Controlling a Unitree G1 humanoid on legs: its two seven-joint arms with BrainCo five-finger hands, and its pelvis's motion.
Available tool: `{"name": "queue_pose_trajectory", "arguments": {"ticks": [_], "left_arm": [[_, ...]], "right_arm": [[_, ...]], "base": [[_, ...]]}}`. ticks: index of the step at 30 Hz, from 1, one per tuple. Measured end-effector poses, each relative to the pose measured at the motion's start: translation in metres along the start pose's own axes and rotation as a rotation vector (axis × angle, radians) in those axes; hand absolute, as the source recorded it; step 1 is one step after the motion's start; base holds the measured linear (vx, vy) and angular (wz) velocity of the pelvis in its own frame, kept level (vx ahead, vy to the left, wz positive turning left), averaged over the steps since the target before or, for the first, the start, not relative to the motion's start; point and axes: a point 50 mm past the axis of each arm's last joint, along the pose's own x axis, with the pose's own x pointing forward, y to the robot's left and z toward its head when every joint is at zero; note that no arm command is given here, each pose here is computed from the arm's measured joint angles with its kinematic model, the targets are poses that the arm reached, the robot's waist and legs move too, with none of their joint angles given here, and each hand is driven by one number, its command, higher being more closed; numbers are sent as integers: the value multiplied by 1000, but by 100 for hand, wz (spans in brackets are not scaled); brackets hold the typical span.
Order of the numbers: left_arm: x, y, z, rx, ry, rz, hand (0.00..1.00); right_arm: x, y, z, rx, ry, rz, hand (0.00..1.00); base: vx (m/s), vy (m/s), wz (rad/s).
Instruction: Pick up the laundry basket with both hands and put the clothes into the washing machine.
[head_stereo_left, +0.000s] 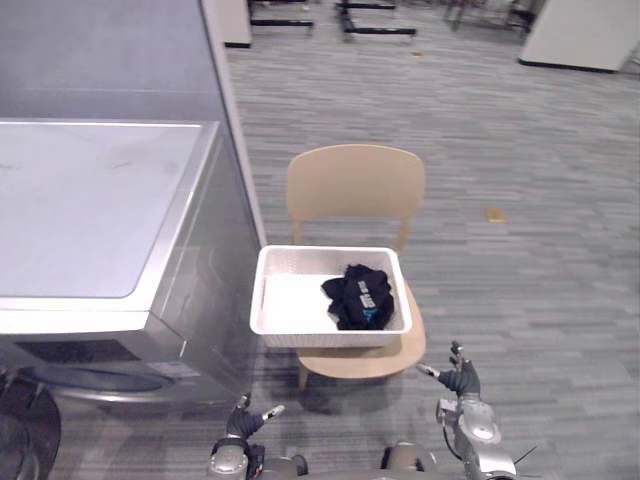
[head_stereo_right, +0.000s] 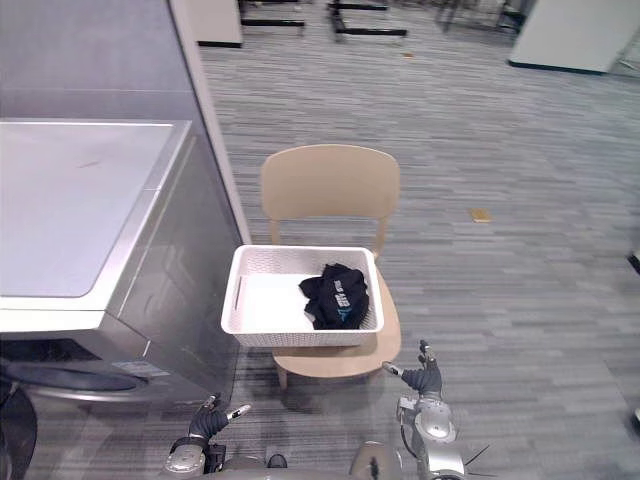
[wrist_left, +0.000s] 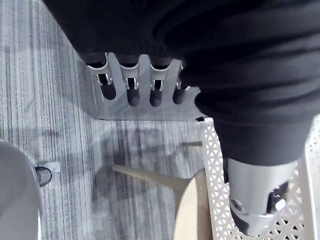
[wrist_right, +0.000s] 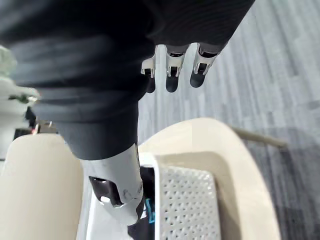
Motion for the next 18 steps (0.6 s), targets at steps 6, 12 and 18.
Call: {"name": "queue_pose_trajectory", "arguments": {"ticks": [6,12,18], "left_arm": [[-4,-9,-6,-12,2,-21,0],[-4,-5,-2,24,-31,-19,0],[-1,-6,13,30,-103,-34,0]], "right_arm": [[6,4,71,-197,-328,25,0],[11,9,99,-429,-474,68,0],[50,30,149,-710,-575,120,0]], "base": [[109,-181,48],[24,-97,36],[-99,-11,30]]}}
